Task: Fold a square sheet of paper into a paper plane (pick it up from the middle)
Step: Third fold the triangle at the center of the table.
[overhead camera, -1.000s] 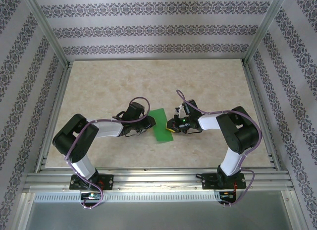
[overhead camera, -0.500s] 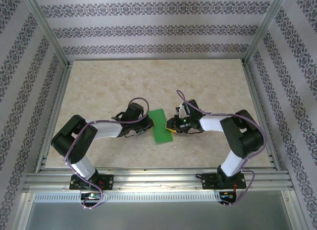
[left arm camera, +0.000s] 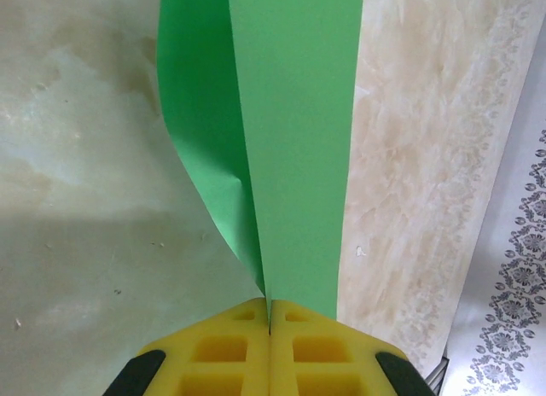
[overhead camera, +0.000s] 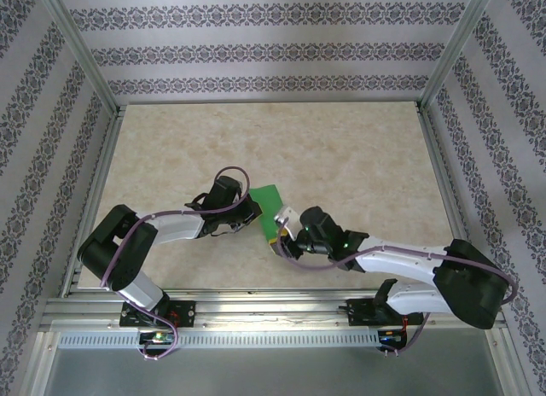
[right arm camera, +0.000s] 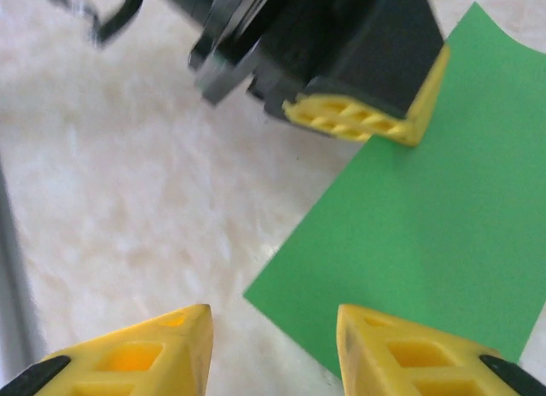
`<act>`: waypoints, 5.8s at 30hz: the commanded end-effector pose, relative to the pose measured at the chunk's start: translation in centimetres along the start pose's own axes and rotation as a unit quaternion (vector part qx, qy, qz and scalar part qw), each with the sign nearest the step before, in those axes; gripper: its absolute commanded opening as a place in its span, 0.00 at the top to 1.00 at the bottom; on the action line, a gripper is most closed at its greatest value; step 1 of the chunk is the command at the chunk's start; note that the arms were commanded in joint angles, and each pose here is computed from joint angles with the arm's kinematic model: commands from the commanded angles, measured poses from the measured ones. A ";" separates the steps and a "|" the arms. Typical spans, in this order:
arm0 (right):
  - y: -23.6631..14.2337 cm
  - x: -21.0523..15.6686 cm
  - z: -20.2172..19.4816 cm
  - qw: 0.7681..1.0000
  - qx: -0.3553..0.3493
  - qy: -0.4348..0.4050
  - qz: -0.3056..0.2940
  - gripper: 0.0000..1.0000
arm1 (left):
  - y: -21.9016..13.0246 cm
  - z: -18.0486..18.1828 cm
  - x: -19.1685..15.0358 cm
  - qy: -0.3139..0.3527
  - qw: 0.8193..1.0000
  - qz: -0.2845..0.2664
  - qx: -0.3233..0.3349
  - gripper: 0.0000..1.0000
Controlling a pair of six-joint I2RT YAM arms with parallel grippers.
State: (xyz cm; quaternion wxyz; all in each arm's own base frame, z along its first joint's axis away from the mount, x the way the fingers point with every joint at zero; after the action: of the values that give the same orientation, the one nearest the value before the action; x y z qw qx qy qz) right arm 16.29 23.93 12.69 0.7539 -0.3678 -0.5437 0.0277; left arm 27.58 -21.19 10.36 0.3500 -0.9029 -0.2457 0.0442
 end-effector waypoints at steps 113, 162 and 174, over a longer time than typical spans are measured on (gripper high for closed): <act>5.8 -1.1 -6.1 0.917 0.157 0.360 0.076 1.00 | 6.1 2.2 1.9 0.092 0.980 0.145 0.100 0.80; 6.0 -1.5 -7.9 0.923 0.088 0.358 0.107 1.00 | 6.1 1.3 2.2 0.088 0.983 0.141 0.085 0.79; 6.1 -1.7 -8.0 0.923 0.085 0.358 0.113 1.00 | 6.1 1.3 2.2 0.087 0.983 0.141 0.083 0.79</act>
State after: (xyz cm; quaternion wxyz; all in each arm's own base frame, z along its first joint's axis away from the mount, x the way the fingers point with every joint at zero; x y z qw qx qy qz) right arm 24.09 23.48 6.84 0.9232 -0.3385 -0.1804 0.0256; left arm 32.89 -24.35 7.29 0.4039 -0.9106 -0.0875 -0.0043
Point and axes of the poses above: each hand's point on the last joint's axis, 136 mm out from that joint toward the fingers, its own y axis out along the fingers, its own z axis along the line the jaws close on, x = y × z, the point moved 7 cm from there along -y, back along the fingers
